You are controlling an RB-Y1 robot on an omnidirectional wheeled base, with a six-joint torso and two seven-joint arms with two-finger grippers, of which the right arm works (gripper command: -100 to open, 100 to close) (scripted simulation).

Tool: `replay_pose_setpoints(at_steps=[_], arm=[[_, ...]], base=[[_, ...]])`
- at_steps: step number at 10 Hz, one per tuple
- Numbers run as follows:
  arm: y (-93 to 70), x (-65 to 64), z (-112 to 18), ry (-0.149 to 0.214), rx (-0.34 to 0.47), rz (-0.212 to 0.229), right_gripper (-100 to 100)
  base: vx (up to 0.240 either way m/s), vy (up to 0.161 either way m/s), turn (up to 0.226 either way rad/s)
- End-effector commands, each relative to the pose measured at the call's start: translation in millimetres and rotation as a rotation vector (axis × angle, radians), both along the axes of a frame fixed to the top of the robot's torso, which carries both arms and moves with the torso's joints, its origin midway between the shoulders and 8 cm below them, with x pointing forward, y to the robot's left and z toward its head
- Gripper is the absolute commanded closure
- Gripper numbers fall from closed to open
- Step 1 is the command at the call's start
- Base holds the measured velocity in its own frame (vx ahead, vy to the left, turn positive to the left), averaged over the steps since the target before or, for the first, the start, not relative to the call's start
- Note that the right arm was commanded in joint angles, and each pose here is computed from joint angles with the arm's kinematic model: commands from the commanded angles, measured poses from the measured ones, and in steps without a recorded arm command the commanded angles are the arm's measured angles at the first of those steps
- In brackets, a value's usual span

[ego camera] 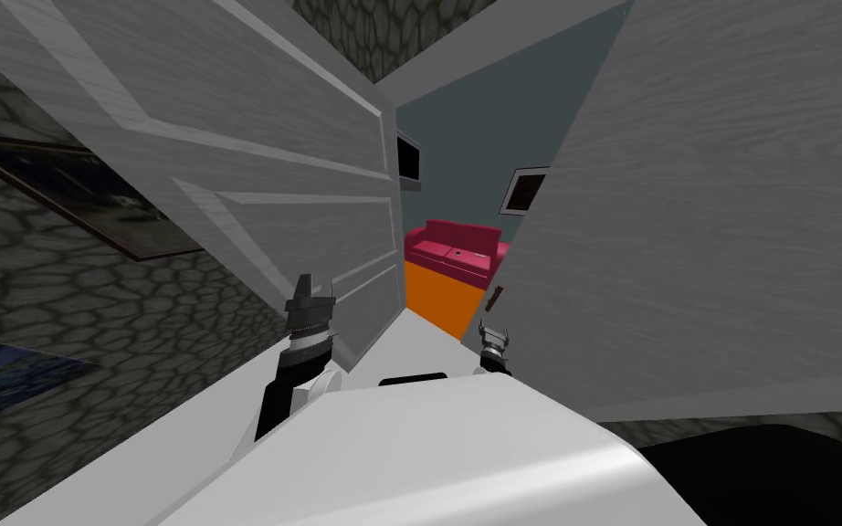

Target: Pull the door open

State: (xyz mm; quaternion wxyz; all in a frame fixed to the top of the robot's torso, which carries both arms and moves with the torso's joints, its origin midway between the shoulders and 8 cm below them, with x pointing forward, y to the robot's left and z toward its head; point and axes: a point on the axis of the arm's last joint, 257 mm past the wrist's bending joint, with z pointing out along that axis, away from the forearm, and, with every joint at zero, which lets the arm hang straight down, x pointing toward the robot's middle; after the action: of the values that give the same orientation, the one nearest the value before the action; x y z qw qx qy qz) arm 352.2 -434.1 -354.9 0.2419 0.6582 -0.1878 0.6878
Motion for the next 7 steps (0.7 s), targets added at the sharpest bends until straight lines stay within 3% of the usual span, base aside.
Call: replay_pose_setpoints(at_steps=[1,7], arm=[[-8.8,-6.8,-9.7,0.002,0.025,-0.026,-100],[-32.7,-28.6,-33.9,0.011,0.081,-0.102,-100]], base=[[0.093,-0.091,0.117],[0.067,-0.066,0.097]])
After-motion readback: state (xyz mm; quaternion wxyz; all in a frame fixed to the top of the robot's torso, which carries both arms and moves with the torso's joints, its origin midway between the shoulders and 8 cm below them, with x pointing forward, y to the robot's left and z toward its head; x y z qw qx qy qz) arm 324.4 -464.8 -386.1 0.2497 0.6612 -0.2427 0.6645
